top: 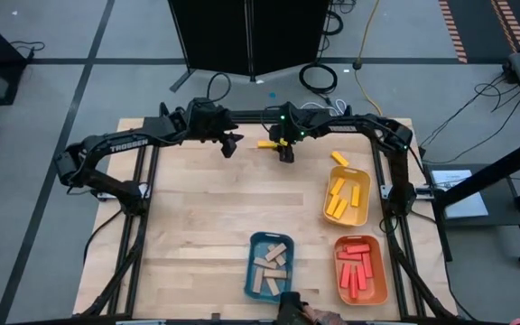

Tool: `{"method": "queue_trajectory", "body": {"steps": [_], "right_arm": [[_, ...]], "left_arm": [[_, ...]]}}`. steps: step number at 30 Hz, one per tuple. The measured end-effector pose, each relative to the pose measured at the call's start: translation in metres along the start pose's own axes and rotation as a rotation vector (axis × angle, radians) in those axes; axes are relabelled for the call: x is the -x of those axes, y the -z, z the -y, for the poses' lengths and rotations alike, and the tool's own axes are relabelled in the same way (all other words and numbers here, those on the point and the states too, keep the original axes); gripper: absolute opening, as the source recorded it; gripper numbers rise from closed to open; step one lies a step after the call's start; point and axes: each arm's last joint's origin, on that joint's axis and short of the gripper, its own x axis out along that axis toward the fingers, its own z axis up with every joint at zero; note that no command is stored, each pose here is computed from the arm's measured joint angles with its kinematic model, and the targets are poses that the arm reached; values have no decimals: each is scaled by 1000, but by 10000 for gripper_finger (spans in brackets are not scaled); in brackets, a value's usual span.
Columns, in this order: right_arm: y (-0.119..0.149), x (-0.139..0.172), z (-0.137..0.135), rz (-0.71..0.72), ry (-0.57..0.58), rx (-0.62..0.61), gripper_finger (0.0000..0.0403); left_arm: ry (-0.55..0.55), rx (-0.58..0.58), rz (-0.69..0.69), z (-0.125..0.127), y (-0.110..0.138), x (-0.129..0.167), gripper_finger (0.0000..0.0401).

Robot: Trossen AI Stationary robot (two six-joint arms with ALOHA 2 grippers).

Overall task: Sort blocks
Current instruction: Put the yellow block into the yellow bin

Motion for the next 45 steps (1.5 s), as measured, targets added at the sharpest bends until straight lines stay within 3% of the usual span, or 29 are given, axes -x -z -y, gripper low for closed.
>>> {"method": "queue_trajectory", "body": {"steps": [13, 18, 23, 27, 30, 37, 45], "right_arm": [[7, -3, -2, -110, 21, -8, 164], [-15, 19, -1, -41, 53, 1, 162], [-15, 80, -1, -127, 30, -213, 160], [10, 135, 10, -252, 42, -478, 160], [31, 156, 19, -333, 52, -615, 160], [70, 156, 24, -525, 28, -869, 160], [97, 131, 1, -637, 31, -949, 160]], "left_arm": [[4, 12, 104, 0, -10, 1, 205], [-5, 13, 106, 0, -11, 1, 205], [-10, 15, 99, -1, -10, 1, 205], [-10, 7, 102, -1, -10, 1, 205], [-10, 4, 122, -1, -12, 1, 205], [-9, -3, 144, -1, -14, 1, 205], [-12, -18, 145, -2, -14, 1, 205]]}}
